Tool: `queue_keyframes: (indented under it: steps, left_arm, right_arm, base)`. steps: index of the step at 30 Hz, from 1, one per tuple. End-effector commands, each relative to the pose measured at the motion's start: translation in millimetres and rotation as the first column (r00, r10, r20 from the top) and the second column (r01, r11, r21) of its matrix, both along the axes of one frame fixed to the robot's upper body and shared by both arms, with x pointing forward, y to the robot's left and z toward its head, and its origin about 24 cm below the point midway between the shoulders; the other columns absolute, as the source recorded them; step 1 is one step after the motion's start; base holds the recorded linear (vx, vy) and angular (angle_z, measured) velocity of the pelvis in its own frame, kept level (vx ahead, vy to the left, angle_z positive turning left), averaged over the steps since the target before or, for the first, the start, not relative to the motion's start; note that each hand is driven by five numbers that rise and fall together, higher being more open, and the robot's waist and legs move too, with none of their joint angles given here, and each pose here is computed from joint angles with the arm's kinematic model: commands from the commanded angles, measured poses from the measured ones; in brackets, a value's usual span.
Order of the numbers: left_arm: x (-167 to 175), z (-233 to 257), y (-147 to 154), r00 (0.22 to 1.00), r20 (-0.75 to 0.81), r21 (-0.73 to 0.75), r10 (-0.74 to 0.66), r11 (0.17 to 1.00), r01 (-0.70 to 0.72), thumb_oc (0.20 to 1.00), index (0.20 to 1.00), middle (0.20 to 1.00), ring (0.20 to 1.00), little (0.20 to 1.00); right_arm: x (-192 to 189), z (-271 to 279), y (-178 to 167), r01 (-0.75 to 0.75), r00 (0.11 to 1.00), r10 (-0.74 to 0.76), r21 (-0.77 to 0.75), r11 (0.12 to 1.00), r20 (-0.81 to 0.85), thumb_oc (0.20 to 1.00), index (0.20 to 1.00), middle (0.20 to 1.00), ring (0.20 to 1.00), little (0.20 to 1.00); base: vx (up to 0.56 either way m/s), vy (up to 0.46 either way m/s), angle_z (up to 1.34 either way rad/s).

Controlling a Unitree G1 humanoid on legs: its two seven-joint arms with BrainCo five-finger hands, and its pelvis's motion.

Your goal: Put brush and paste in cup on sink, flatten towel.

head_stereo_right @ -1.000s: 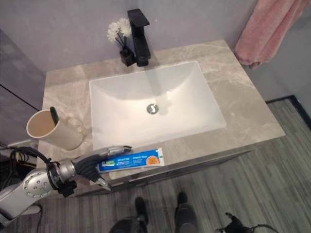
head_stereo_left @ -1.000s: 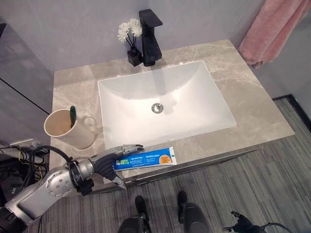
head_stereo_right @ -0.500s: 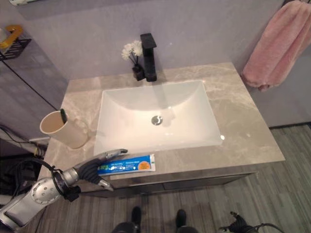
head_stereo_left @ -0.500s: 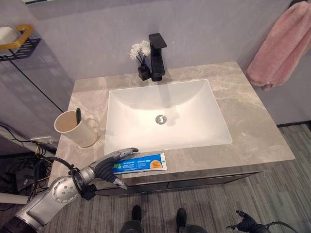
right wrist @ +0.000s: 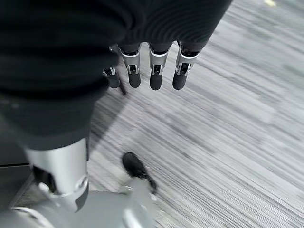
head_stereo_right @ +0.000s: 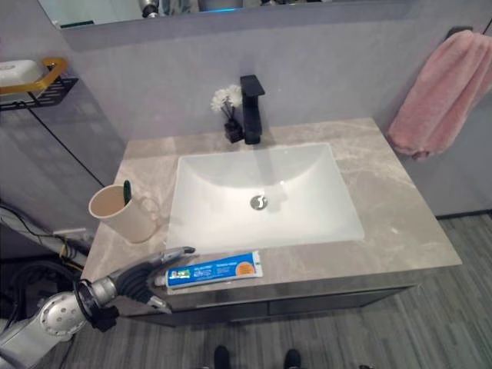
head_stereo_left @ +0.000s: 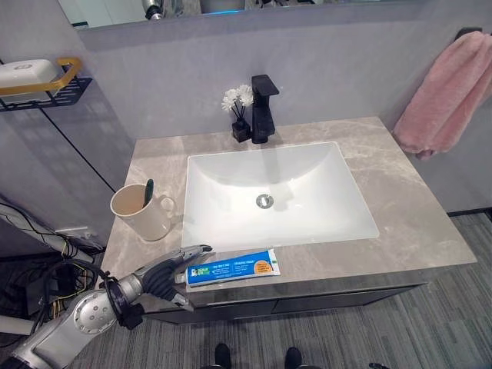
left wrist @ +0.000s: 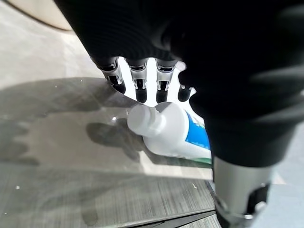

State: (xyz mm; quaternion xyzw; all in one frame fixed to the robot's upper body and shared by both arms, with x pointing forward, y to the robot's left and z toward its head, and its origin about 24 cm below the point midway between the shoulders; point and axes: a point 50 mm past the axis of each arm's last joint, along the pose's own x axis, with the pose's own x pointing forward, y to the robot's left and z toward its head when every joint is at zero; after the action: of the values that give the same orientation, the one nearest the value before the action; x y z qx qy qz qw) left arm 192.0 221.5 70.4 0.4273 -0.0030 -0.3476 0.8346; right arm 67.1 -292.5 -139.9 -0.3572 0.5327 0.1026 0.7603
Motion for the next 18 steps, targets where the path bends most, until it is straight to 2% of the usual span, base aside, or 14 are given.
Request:
queue_keyframes:
  steps: [1, 3, 4, 5, 11, 18]
  left_arm:
    - [-4, 18, 2, 0.996, 0.065, 0.059, -0.063, 0.996, 0.06, 1.0, 1.0, 1.0, 1.0, 1.0]
    - [-6, 19, 2, 0.993, 0.074, 0.098, -0.089, 0.992, 0.082, 1.0, 1.0, 1.0, 1.0, 1.0]
    - [-8, 20, 1, 0.988, 0.087, 0.147, -0.128, 0.982, 0.115, 0.542, 0.542, 0.542, 0.542, 0.542]
    - [-9, 20, 0, 0.985, 0.095, 0.168, -0.145, 0.977, 0.128, 0.2, 0.2, 0.2, 0.2, 0.2]
    - [-14, 13, -7, 0.959, 0.106, 0.285, -0.262, 0.932, 0.223, 0.2, 0.2, 0.2, 0.2, 0.2]
    - [-17, -4, -14, 0.94, 0.102, 0.319, -0.325, 0.906, 0.278, 0.2, 0.2, 0.2, 0.2, 0.2]
  right_arm:
    - [10, 5, -9, -0.078, 0.997, 0.078, -0.039, 0.996, -0.009, 1.0, 1.0, 1.0, 1.0, 1.0]
    - [14, 7, -9, -0.108, 0.994, 0.108, -0.043, 0.993, 0.005, 1.0, 1.0, 1.0, 1.0, 1.0]
    - [18, 9, -11, -0.117, 0.993, 0.118, -0.052, 0.992, 0.017, 1.0, 1.0, 1.0, 1.0, 1.0]
    - [19, 10, -12, -0.117, 0.993, 0.119, -0.059, 0.991, 0.021, 1.0, 1.0, 1.0, 1.0, 1.0]
    - [29, 16, -17, -0.134, 0.988, 0.141, -0.097, 0.986, 0.07, 1.0, 1.0, 1.0, 1.0, 1.0]
    - [28, 16, -19, -0.11, 0.989, 0.121, -0.119, 0.987, 0.088, 1.0, 1.0, 1.0, 1.0, 1.0]
  base:
    - [0.0, 0.0, 0.0]
    - [0.0, -0.016, 0.0]
    - [-0.01, -0.036, 0.0]
    - [-0.02, -0.044, 0.01]
    - [-0.01, -0.033, 0.03]
    - [0.0, -0.037, 0.02]
